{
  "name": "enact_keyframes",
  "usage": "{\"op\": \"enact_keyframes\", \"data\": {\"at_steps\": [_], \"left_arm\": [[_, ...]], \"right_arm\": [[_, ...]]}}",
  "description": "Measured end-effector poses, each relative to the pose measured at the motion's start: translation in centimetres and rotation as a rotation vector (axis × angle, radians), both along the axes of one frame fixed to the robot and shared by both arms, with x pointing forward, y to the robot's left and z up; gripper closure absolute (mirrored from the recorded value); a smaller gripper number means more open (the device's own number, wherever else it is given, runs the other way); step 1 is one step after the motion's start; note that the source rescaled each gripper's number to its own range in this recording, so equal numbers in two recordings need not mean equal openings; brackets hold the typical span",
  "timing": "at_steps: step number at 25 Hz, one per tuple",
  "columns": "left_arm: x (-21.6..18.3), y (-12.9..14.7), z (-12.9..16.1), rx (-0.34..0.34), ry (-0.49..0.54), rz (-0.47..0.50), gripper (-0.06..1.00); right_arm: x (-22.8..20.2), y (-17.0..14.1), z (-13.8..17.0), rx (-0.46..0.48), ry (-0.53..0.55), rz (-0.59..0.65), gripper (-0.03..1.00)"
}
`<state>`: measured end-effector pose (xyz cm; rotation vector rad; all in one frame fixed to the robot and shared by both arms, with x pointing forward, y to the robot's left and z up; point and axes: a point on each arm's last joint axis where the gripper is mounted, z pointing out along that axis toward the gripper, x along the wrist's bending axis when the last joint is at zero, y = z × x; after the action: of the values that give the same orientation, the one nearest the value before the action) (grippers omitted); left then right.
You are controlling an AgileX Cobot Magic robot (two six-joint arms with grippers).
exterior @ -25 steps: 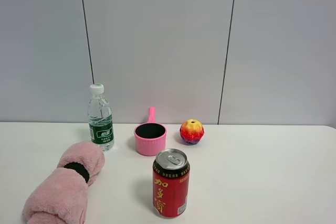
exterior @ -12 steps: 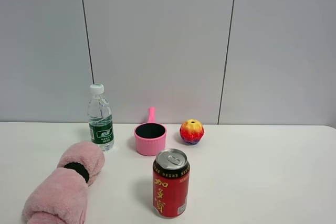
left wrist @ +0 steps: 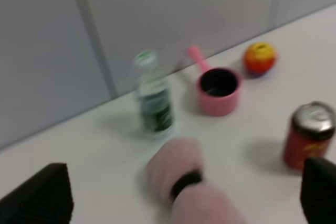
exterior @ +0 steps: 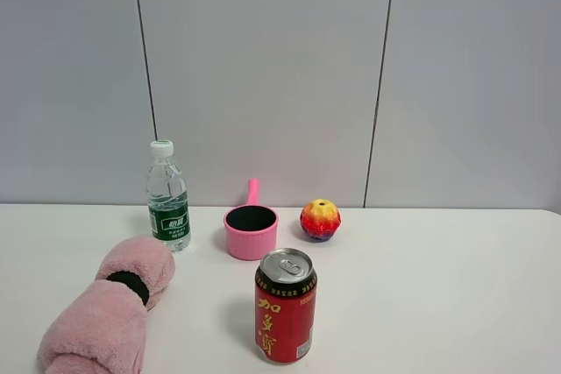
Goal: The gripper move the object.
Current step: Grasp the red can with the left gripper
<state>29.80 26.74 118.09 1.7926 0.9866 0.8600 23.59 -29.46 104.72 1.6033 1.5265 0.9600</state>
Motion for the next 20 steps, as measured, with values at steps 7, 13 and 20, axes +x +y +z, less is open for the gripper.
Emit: {"op": "enact_keyframes", "data": {"at_steps": [7,13,20], "left_arm": [[9.7,-0.7,3.4,0.056,0.048,-0.159,-0.06],[16.0,-4.1,1.9,0.059,0.183,-0.319,-0.06],[18.6,-12.1,-4.0,0.216,0.364,-0.587,-0.06]], "right_arm": [[0.0,0.0,0.0,0.000,0.000,0.000,-0.03],[0.0,0.0,0.0,0.000,0.000,0.000,-0.03],[0.0,0.0,0.0,0.000,0.000,0.000,-0.03]]}}
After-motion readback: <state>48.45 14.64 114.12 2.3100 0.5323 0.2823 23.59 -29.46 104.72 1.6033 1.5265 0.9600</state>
